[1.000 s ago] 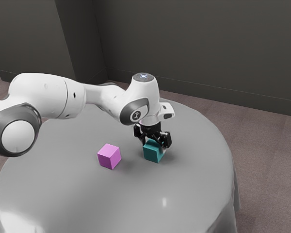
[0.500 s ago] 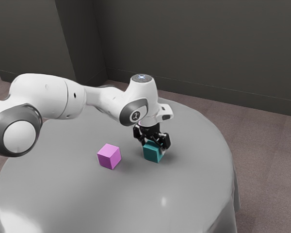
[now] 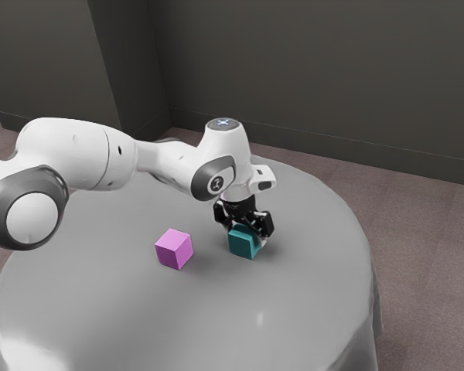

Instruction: Pick up the blue block with one arm, and put the blue block on the pink block with one arm

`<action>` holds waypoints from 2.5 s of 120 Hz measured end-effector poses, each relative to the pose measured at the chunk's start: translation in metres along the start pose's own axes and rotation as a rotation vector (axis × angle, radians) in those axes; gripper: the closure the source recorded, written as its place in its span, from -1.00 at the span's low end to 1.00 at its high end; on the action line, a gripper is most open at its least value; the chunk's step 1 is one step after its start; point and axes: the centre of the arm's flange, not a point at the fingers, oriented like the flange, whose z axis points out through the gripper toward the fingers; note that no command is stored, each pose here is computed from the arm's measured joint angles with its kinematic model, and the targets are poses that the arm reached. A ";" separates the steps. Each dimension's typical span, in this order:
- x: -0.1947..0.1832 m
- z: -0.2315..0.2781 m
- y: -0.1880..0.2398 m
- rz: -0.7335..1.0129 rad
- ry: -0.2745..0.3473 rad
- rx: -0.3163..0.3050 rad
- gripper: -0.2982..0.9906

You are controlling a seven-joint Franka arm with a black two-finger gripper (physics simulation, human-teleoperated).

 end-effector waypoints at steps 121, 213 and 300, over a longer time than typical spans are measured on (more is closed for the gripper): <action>-0.001 0.004 -0.001 0.006 -0.004 0.007 -0.08; -0.058 -0.111 -0.051 -0.048 0.031 0.108 -0.06; -0.106 -0.097 -0.119 -0.028 0.039 0.130 -0.08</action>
